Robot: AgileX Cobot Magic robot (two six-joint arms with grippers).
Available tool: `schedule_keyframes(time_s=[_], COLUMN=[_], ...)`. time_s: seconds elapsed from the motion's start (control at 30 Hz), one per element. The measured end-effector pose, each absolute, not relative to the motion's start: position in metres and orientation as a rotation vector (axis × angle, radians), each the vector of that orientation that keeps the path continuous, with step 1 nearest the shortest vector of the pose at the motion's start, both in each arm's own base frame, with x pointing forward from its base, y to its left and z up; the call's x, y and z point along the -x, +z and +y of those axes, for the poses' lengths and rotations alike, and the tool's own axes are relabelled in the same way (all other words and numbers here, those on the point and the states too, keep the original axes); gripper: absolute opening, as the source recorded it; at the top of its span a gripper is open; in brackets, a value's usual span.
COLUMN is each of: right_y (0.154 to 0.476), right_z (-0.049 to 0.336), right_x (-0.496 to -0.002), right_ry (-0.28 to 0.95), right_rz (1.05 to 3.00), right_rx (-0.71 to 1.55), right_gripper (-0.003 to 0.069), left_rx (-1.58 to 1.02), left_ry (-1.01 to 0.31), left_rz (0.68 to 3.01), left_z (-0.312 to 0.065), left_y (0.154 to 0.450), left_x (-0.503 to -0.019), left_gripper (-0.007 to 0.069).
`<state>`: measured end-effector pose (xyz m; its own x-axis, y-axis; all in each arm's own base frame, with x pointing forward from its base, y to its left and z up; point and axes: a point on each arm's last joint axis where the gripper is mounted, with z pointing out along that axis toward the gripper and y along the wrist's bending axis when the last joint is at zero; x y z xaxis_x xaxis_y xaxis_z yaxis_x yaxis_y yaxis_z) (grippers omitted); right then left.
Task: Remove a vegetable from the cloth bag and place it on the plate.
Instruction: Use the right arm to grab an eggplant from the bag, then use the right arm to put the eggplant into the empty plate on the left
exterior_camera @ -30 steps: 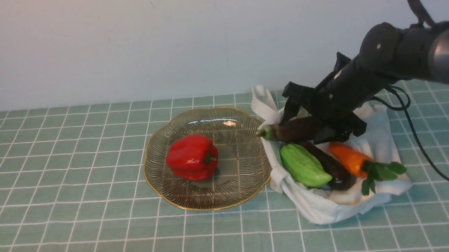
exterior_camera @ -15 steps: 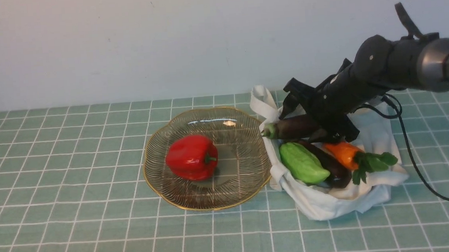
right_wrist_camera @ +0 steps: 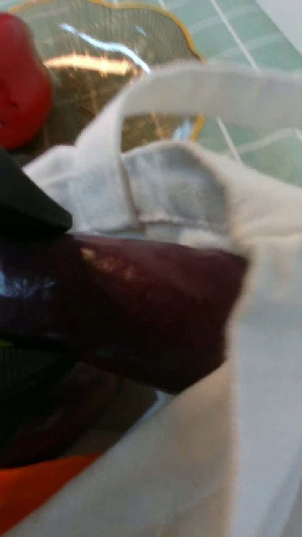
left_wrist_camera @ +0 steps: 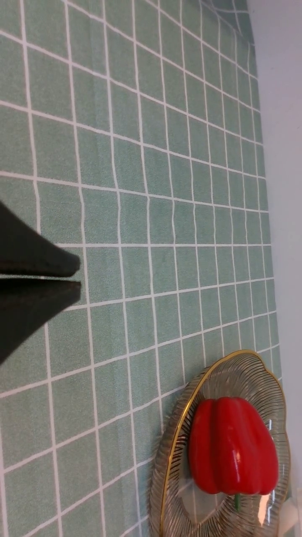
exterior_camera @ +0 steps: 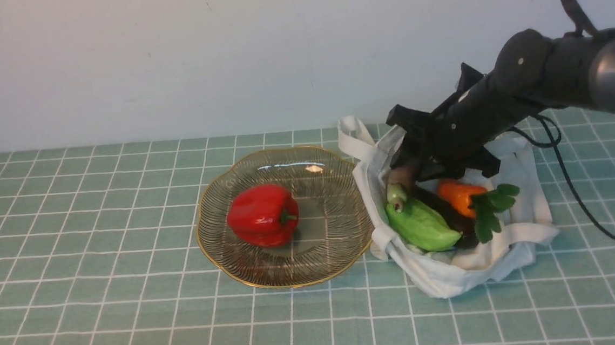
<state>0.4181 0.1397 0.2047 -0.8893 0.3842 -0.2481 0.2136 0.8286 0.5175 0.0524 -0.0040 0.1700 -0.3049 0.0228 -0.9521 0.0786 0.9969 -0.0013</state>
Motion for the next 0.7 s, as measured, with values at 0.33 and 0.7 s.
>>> schedule_keyframes(time_s=[0.33,0.7], right_y=[0.276,0.305], right_z=[0.125,0.158], right_x=[-0.374,-0.331], right_ry=[0.559,0.463], right_rz=[2.746,2.792], right_rx=[-0.086,0.240], right_gripper=[0.0313,0.0313], left_rx=[-0.073,-0.073], left_ry=[-0.055,-0.055], left_rz=[1.880,1.880], left_z=[-0.004,-0.004], left_y=[0.170,0.170], left_x=[-0.052,-0.052], left_gripper=[-0.0004,-0.0004])
